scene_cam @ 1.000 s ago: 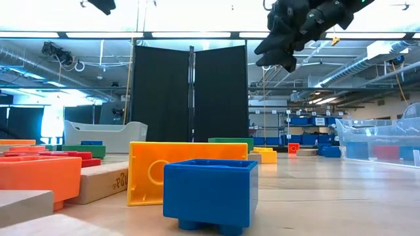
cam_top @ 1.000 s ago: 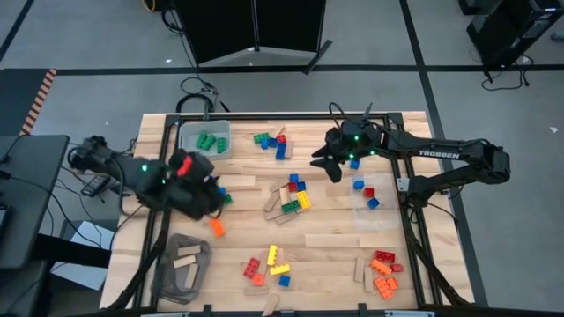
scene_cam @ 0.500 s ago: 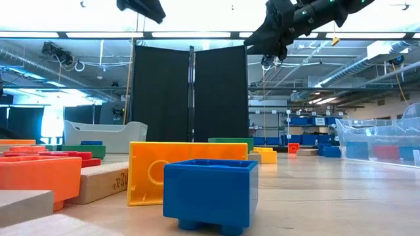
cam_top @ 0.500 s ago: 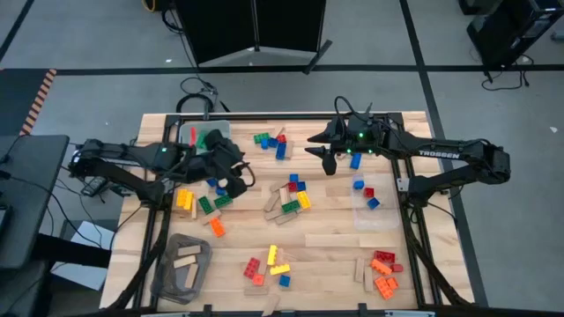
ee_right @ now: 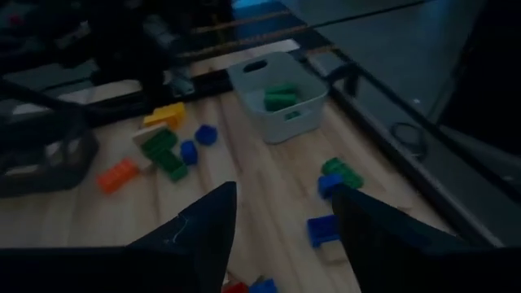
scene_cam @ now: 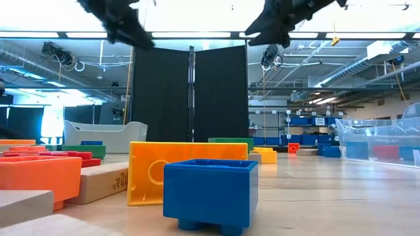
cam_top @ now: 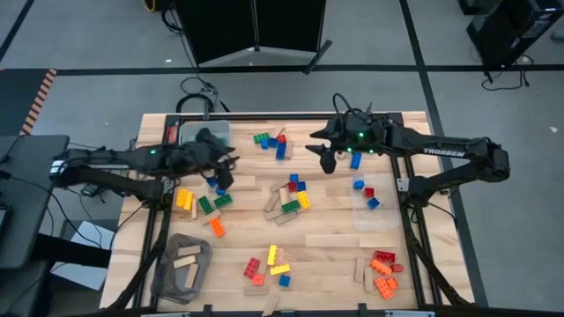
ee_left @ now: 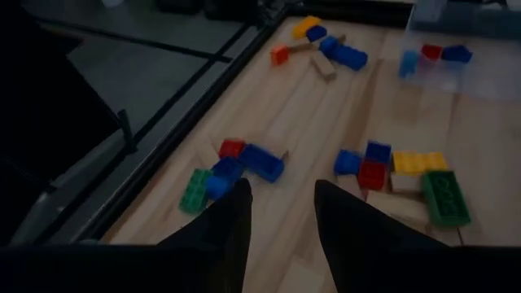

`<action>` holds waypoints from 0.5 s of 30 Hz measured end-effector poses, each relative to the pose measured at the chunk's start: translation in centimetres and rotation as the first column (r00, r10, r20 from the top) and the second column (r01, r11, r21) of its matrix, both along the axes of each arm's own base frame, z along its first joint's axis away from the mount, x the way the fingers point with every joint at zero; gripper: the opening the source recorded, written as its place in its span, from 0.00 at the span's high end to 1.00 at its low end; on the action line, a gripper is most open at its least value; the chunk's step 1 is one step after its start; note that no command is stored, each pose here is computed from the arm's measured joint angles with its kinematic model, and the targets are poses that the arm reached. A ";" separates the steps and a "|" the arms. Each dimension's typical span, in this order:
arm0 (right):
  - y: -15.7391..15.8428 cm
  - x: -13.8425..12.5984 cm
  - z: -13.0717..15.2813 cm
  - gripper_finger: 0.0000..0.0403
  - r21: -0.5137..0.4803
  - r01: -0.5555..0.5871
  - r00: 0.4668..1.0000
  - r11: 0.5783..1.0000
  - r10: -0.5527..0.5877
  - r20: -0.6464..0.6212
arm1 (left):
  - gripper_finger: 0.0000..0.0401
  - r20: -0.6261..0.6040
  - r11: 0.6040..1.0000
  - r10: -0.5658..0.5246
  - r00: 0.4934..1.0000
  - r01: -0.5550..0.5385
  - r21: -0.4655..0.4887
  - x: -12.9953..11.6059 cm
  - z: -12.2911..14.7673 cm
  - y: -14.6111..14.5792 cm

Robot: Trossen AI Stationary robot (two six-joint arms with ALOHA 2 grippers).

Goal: Sort blocks by size
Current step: Put the brown block into the black bin

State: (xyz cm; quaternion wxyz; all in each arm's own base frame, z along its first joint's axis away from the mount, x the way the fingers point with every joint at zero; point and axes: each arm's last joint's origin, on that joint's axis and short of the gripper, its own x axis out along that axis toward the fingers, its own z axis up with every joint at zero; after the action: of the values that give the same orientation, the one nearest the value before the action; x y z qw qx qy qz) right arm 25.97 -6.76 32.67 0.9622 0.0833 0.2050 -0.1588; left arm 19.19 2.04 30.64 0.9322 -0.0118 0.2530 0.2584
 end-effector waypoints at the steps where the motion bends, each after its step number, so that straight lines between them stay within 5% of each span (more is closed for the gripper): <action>1: 0.0 0.1 0.3 0.45 -0.006 0.016 1.000 1.000 -0.016 -0.009 | 0.64 0.024 1.000 0.001 1.000 -0.001 -0.009 -0.7 -0.1 0.0; 10: -1.4 4.9 2.5 0.38 0.001 0.089 0.987 0.996 -0.088 -0.136 | 0.64 0.186 1.000 0.002 0.983 0.000 -0.010 -5.8 -0.7 -0.2; 15: -3.4 8.7 2.1 0.31 0.078 0.246 0.946 0.966 -0.221 -0.238 | 0.64 0.206 1.000 -0.001 0.979 0.002 -0.006 -6.6 -1.0 -0.3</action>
State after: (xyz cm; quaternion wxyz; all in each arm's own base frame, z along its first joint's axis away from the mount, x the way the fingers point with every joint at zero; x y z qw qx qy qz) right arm 34.70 -10.18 34.80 0.9009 0.1394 0.3105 -0.2692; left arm 12.63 1.78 29.61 0.9535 -0.0413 0.1561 0.2543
